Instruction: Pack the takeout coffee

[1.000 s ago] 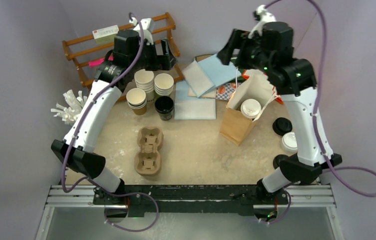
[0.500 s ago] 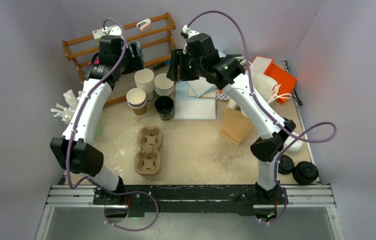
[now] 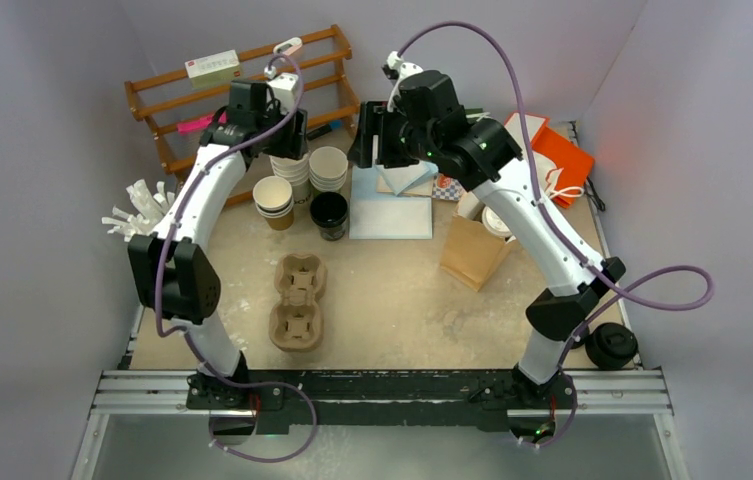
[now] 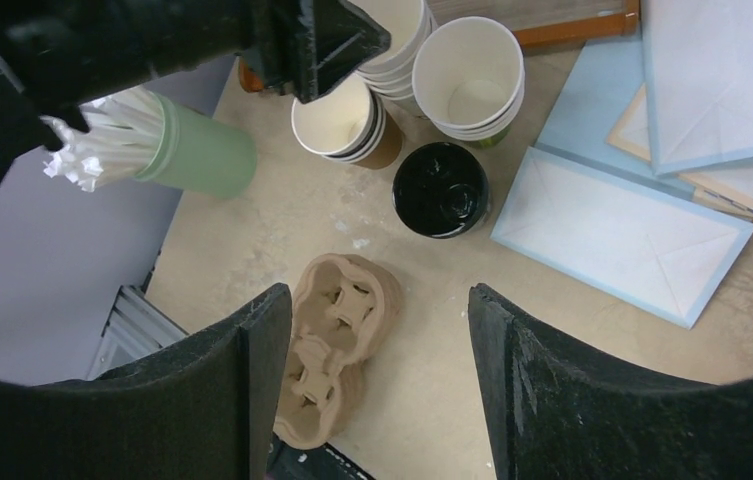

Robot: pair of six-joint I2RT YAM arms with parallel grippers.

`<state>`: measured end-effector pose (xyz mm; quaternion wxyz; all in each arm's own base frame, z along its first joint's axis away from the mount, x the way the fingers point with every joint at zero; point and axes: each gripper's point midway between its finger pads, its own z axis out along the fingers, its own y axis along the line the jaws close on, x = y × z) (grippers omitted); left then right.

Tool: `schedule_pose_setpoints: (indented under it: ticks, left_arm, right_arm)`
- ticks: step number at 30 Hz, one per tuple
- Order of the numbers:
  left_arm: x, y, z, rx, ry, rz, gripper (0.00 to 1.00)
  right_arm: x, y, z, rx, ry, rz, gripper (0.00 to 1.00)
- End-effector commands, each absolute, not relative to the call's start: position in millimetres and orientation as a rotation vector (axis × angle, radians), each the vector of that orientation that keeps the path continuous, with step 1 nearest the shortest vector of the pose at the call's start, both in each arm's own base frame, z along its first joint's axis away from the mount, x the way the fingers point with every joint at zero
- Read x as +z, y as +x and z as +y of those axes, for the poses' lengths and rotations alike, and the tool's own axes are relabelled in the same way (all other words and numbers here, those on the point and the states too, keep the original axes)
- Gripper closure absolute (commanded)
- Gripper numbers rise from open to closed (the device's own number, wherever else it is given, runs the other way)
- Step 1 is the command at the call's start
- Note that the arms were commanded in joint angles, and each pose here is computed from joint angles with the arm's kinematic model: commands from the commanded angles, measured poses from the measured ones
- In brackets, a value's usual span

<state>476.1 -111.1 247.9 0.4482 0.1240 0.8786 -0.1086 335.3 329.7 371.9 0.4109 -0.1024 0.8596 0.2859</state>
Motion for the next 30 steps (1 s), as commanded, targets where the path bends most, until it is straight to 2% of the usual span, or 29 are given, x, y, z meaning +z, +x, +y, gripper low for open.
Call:
schedule_pose_setpoints:
  ticks: [1, 6, 11, 18, 30]
  left_arm:
    - [242, 488, -124, -0.296, 0.53, 2.141, 0.46]
    - [233, 495, -121, -0.257, 0.59, 2.162, 0.48]
    - [223, 497, -121, -0.262, 0.608, 2.197, 0.54]
    - [224, 498, -120, -0.254, 0.595, 2.215, 0.71]
    - [219, 485, -114, -0.236, 0.605, 2.256, 0.65]
  right_arm:
    - [375, 334, 329, 0.722, -0.28, 2.147, 0.32]
    - [373, 332, 331, 0.731, -0.306, 2.162, 0.31]
    - [368, 333, 331, 0.718, -0.309, 2.171, 0.28]
    - [364, 334, 332, 0.716, -0.307, 2.178, 0.28]
    - [361, 335, 332, 0.711, -0.305, 2.186, 0.27]
